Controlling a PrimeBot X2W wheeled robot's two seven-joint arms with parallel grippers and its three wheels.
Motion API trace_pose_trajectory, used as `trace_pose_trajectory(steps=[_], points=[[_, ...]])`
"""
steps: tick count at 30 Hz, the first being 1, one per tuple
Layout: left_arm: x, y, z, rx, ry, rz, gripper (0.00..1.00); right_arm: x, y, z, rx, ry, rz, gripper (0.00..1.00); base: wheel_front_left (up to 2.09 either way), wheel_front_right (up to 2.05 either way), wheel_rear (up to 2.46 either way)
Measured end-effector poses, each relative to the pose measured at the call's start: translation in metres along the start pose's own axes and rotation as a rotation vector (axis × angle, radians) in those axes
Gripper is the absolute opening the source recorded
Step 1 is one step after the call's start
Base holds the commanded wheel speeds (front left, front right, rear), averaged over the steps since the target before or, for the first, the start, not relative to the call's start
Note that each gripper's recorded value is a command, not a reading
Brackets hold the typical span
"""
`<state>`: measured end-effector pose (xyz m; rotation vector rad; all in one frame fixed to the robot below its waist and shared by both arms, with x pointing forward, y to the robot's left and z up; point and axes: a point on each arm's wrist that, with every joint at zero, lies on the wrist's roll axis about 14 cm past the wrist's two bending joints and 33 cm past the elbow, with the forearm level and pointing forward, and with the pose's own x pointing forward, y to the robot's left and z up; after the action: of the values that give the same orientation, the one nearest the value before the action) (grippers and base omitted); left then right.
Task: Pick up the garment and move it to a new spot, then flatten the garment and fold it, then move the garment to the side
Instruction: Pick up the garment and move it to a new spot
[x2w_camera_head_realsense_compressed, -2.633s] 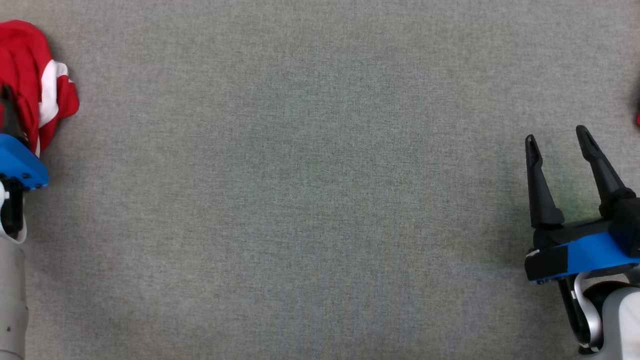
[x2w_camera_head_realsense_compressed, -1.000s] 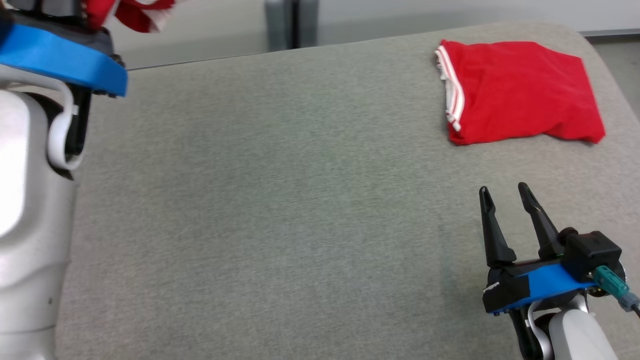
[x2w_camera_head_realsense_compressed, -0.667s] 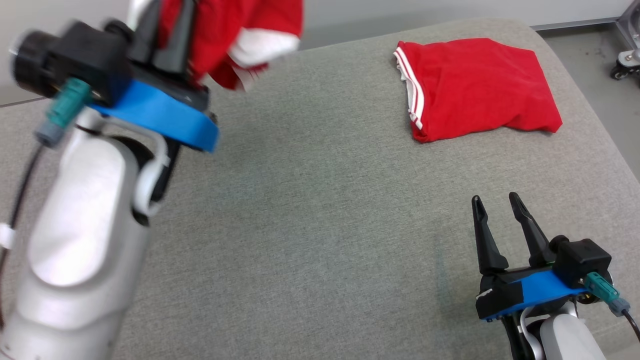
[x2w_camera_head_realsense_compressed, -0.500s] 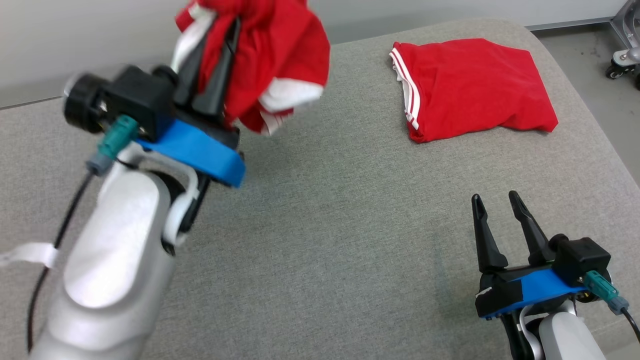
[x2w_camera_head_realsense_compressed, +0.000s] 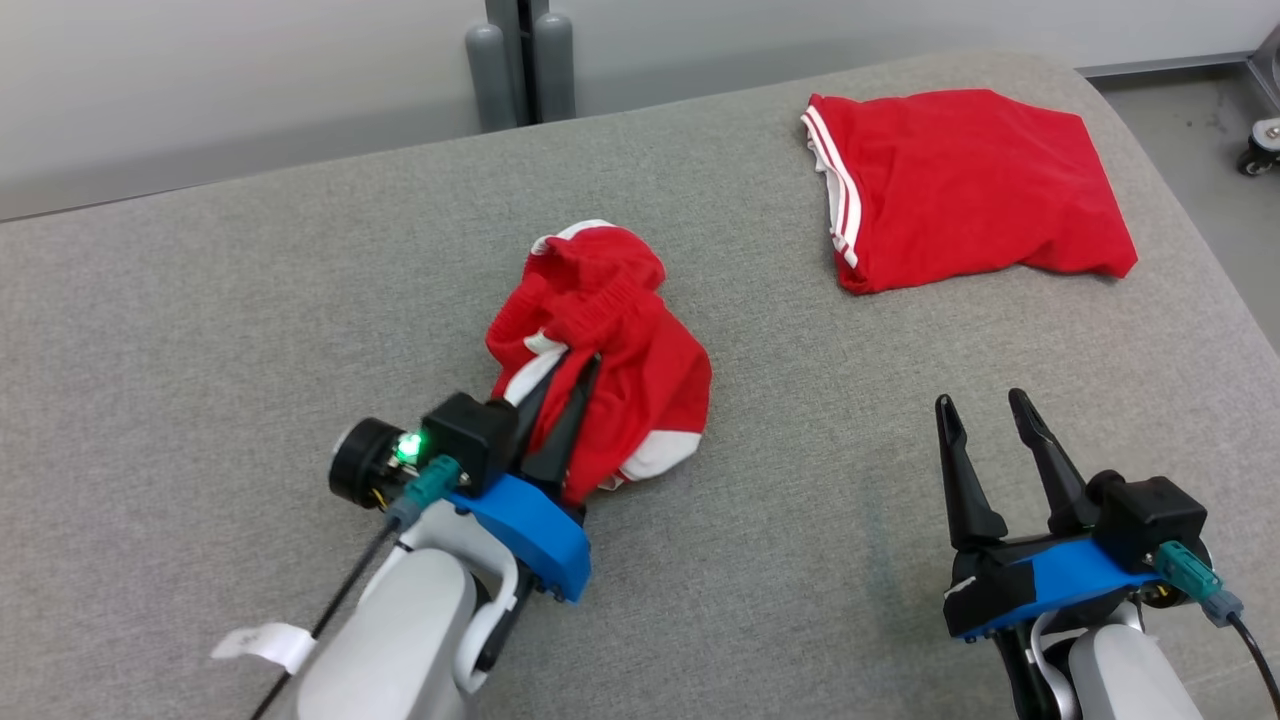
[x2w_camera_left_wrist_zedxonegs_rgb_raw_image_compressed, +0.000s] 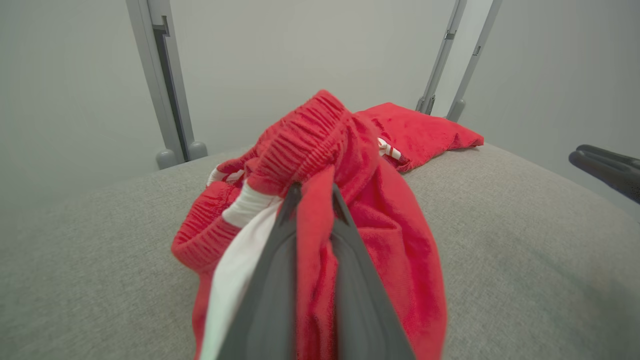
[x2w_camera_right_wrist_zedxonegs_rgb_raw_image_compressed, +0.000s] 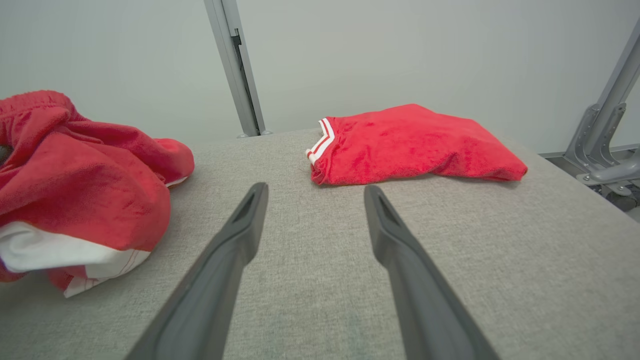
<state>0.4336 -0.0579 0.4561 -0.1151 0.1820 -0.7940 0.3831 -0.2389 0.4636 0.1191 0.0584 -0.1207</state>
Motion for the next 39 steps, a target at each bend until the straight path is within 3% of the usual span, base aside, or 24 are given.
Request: trace_pose_trajectory(steps=[1,6,12,21,27,39], points=[[-0.001,-0.003,-0.004,0.004,0.006,-0.006,1.00,0.000,0.001,0.000,-0.001,0.000,0.003,1.00,0.00,0.00,0.00],[-0.005,-0.015,0.004,0.022,-0.042,-0.019,1.00,0.001,0.007,0.003,-0.001,-0.009,0.022,1.00,0.00,0.00,0.00],[-0.015,0.006,0.038,0.060,-0.153,0.063,1.00,0.000,0.018,0.005,0.004,-0.015,0.053,1.00,0.00,0.00,0.00],[-0.067,0.073,0.060,0.102,-0.224,0.311,1.00,0.005,0.039,0.007,0.009,-0.022,0.113,1.00,0.00,0.00,0.00],[-0.133,0.120,0.069,0.112,-0.273,0.534,1.00,0.010,0.058,0.012,0.007,-0.034,0.166,1.00,0.00,0.00,0.00],[-0.209,0.137,0.050,0.098,-0.258,0.732,1.00,0.012,0.079,0.021,0.009,-0.057,0.222,1.00,0.00,0.00,0.00]])
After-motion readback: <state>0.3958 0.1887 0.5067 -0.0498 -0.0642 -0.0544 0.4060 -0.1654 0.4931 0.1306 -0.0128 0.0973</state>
